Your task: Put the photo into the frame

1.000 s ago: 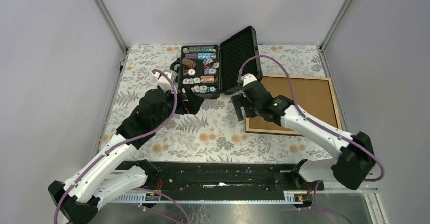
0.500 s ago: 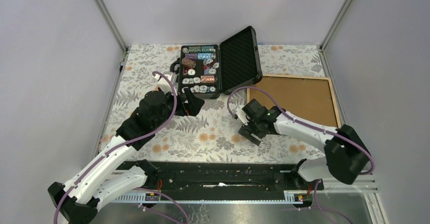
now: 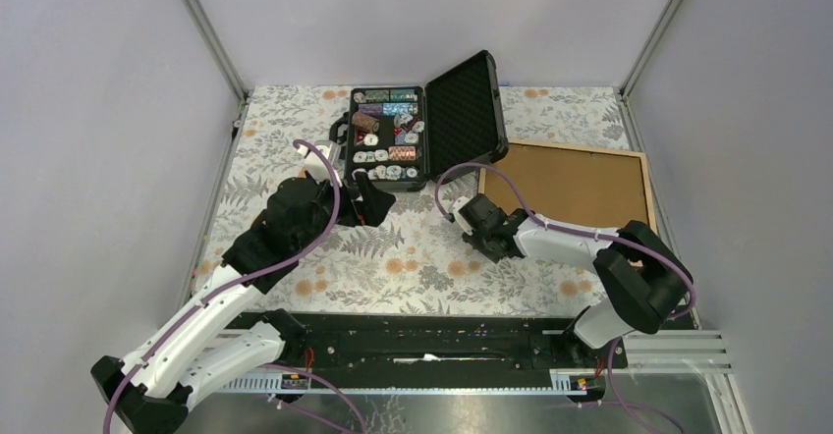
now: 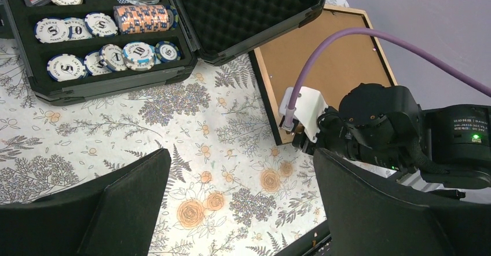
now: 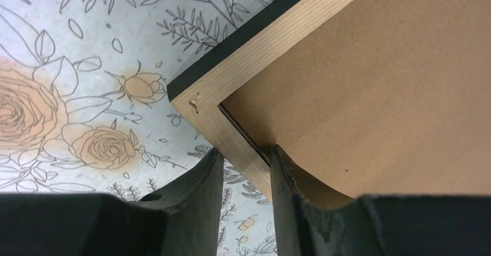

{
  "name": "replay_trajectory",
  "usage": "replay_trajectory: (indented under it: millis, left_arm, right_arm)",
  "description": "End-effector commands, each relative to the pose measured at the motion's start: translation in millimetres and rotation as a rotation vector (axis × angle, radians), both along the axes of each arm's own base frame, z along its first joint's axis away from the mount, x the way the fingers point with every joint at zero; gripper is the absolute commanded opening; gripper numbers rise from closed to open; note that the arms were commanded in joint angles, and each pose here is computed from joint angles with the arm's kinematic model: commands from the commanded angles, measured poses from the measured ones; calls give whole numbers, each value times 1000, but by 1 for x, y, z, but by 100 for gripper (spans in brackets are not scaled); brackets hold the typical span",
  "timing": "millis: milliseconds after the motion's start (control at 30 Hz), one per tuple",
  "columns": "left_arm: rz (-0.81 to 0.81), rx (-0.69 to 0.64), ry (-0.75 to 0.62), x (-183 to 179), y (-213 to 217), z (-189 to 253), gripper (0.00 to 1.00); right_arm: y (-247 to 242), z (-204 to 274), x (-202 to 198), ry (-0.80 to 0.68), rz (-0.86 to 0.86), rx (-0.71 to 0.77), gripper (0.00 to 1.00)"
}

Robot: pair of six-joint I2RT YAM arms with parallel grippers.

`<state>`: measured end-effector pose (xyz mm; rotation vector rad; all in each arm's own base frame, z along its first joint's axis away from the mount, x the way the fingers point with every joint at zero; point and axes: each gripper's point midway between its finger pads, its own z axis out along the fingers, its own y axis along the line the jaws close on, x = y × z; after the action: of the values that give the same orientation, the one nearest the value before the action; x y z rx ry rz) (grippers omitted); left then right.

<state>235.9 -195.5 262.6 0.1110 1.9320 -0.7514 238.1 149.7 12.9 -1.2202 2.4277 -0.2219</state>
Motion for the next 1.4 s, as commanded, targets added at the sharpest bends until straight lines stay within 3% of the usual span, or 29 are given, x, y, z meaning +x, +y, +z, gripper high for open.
replay_trajectory:
  millis: [0,200,333,400,500,567,633,733,900,1133,1233,1367]
  left_arm:
    - [14,-20,-22,2,1,7,99]
    - [6,-13,9,4,-3,-3,98]
    - [-5,-26,32,5,-9,-6,98]
    - [-3,-30,40,5,-9,-7,99]
    - [7,-27,54,5,-8,-11,98]
    - [10,-24,66,5,-8,-14,98]
    - [12,-28,74,5,-9,-16,99]
    - [10,-29,89,8,-12,-21,98]
    - [-2,-38,105,13,-20,-19,98]
    - [8,-58,133,16,-25,-17,98]
    - [13,-64,145,17,-26,-15,98]
    - [24,-77,171,16,-26,-15,98]
  right_arm:
    - [11,8,15,-102,-147,113,15]
    - [47,45,60,-270,-396,349,14]
    - [61,48,84,-308,-605,406,10]
    - [61,48,93,-339,-694,415,33]
    - [65,57,100,-367,-746,463,83]
    - [68,66,95,-337,-701,459,95]
    - [62,73,85,-304,-662,423,99]
    - [48,75,53,-206,-607,403,100]
    - [-14,58,1,-118,-742,182,99]
    - [-31,27,-25,-24,-808,144,96]
    - [-44,20,-20,-68,-865,104,85]
    - [-41,16,-3,-151,-907,154,58]
